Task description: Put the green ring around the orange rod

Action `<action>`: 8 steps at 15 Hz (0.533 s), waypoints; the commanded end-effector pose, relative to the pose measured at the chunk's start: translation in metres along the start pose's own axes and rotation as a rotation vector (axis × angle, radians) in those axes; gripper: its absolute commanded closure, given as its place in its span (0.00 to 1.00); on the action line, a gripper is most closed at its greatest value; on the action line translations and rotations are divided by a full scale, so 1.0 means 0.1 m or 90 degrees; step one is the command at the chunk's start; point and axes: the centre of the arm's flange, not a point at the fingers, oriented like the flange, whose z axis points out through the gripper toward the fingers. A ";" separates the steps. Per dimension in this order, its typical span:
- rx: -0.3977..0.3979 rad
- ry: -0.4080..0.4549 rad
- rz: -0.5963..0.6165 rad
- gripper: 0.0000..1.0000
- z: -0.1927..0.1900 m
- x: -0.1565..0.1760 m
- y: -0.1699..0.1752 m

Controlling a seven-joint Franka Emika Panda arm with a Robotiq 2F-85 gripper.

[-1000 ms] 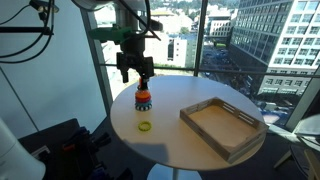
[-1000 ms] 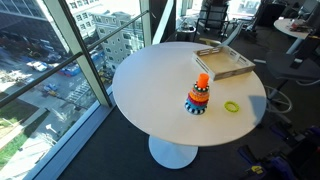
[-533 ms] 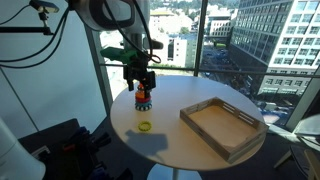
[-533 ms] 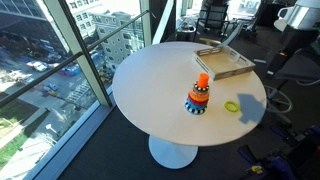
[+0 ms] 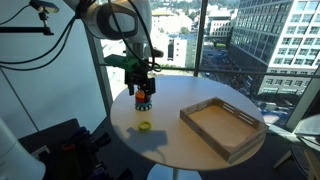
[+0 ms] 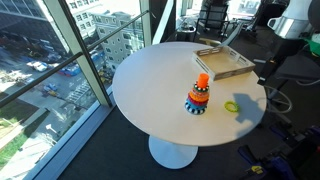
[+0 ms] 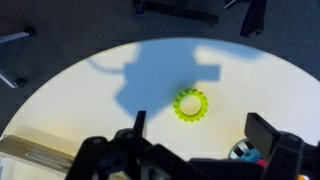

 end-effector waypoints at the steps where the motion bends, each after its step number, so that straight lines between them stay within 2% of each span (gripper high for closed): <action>1: 0.002 -0.005 0.014 0.00 0.04 0.03 0.01; 8: -0.003 -0.059 0.035 0.00 0.53 0.29 -0.09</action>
